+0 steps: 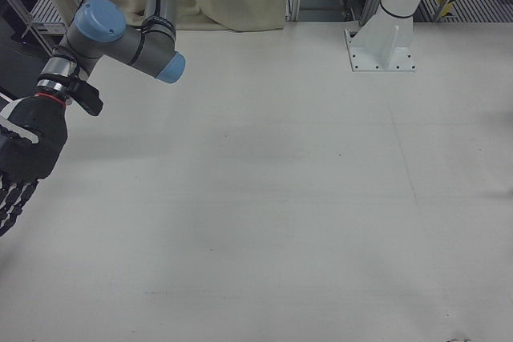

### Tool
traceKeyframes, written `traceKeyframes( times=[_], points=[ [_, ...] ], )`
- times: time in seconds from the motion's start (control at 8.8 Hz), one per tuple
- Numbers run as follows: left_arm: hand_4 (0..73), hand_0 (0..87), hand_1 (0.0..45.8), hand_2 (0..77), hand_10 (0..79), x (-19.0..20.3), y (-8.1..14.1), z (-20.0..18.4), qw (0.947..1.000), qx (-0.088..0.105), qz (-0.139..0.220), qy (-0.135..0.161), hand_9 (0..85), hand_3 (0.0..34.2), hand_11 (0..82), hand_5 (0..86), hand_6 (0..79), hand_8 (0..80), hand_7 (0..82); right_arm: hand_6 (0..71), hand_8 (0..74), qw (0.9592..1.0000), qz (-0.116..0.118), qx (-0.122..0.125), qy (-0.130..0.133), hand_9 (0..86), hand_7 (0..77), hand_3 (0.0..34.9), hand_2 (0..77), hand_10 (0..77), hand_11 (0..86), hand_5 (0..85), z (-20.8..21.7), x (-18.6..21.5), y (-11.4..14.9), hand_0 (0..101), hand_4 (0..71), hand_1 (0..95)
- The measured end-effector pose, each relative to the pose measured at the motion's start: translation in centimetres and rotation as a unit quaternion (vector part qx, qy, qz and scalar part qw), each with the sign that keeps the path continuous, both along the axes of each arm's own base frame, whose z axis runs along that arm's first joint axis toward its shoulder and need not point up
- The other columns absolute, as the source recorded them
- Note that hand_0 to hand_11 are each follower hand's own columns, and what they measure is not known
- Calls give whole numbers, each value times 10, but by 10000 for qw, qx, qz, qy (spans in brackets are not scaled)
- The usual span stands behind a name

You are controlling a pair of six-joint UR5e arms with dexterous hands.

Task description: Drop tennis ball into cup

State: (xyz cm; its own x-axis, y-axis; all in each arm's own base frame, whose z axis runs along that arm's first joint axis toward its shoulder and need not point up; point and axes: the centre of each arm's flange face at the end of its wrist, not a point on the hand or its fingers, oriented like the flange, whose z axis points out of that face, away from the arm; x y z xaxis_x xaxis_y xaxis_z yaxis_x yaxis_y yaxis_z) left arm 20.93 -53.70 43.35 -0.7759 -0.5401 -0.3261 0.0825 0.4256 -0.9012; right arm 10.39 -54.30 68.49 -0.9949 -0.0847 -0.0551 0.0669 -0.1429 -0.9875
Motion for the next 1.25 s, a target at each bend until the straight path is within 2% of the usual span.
traceKeyframes(
  times=[0.23, 0.34, 0.45, 0.57, 0.68, 0.8, 1.02, 1.25],
  points=[
    [11, 504, 245, 213, 0, -72, -28, -44, 9976, 202, -663, 81, 11, 0, 5, 33, 0, 0, 131, 0, 0, 10000, 0, 2, 0, 5, 0, 0, 5, 0, 5, 0, 0, 0, 0, 0, 0, 5],
    [11, 490, 229, 213, 0, -108, -50, -52, 9945, 193, -1031, 54, 5, 0, 0, 5, 0, 0, 131, 0, 0, 10000, 0, 3, 0, 5, 0, 0, 5, 0, 5, 0, 0, 0, 0, 0, 0, 5],
    [11, 525, 273, 98, 0, -142, -76, -41, 9905, 62, -1371, -15, 5, 0, 5, 38, 0, 0, 142, 0, 0, 10000, 0, 4, 0, 0, 0, 0, 5, 0, 5, 0, 0, 0, 0, 0, 0, 5],
    [11, 527, 284, 142, 0, -173, -99, -17, 9861, -139, -1654, -93, 11, 0, 0, 38, 0, 0, 142, 0, 0, 10000, 0, 5, 0, 0, 0, 0, 5, 0, 5, 0, 0, 0, 0, 0, 0, 5],
    [11, 559, 278, 125, 0, -202, -112, 10, 9812, -351, -1889, -162, 5, 0, 5, 38, 5, 0, 142, 0, 0, 10000, 0, 5, 0, 0, 0, 0, 5, 0, 5, 0, -1, 0, 0, 0, 0, 5],
    [11, 600, 322, 98, 0, -223, -116, 29, 9770, -528, -2056, -216, 11, 0, 5, 38, 5, 0, 153, 0, 0, 10000, 0, 6, 0, 0, 0, 0, 5, 0, 5, 0, -1, 0, 0, 0, 0, 5],
    [11, 635, 338, 82, 0, -249, -116, 43, 9716, -725, -2240, -253, 11, 0, 5, 54, 5, 0, 153, 0, 0, 10000, 0, 6, 0, 0, 0, 0, 5, 0, 5, 0, -1, 0, 0, 0, 0, 5],
    [11, 635, 327, 76, 0, -257, -113, 43, 9699, -799, -2287, -249, 11, 0, 5, 54, 5, 0, 153, 0, 0, 10000, 0, 6, 0, 0, 0, 0, 5, 0, 5, 0, -1, 0, 0, 0, 0, 5]
  ],
)
